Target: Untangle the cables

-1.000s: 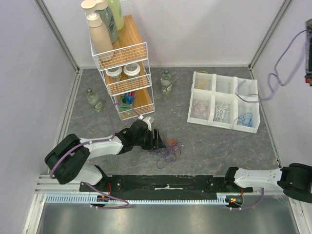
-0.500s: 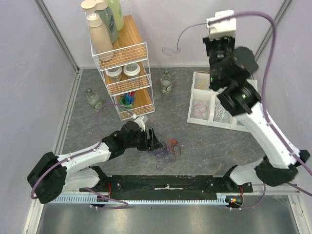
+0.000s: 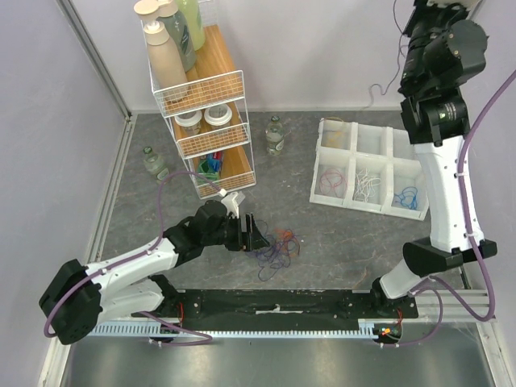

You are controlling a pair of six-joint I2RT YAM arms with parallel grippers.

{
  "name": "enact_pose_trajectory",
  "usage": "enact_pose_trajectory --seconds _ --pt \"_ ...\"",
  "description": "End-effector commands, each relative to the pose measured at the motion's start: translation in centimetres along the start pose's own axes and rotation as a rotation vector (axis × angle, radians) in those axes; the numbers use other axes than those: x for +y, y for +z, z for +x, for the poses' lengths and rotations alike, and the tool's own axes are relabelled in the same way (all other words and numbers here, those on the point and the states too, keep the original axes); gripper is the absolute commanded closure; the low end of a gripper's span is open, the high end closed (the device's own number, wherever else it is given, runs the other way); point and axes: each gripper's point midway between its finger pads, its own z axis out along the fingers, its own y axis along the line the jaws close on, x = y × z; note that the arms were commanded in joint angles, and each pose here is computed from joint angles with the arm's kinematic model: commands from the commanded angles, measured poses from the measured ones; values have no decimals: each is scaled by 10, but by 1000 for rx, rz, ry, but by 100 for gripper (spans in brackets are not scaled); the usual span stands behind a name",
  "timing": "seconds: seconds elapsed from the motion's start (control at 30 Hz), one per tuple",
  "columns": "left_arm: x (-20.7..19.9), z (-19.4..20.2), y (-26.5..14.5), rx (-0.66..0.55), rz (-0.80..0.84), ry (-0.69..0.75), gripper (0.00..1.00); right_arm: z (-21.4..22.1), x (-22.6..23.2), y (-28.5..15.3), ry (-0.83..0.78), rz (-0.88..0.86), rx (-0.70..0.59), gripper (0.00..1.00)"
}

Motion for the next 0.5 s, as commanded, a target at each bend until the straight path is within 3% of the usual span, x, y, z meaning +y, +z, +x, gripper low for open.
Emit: enact_pose_trajectory --seconds 0.0,0.13,0.33,0.47 --pt "-16 -11 -2 -2 46 60 18 -1 14 25 128 -88 -43 100" --pt "-19 -10 -1 7 62 56 18 39 7 46 106 -78 -1 100" --pt "-19 -5 -1 21 76 40 18 140 -11 71 150 -79 142 100" --pt "-19 -5 -4 18 69 42 18 142 -31 77 171 -57 139 100"
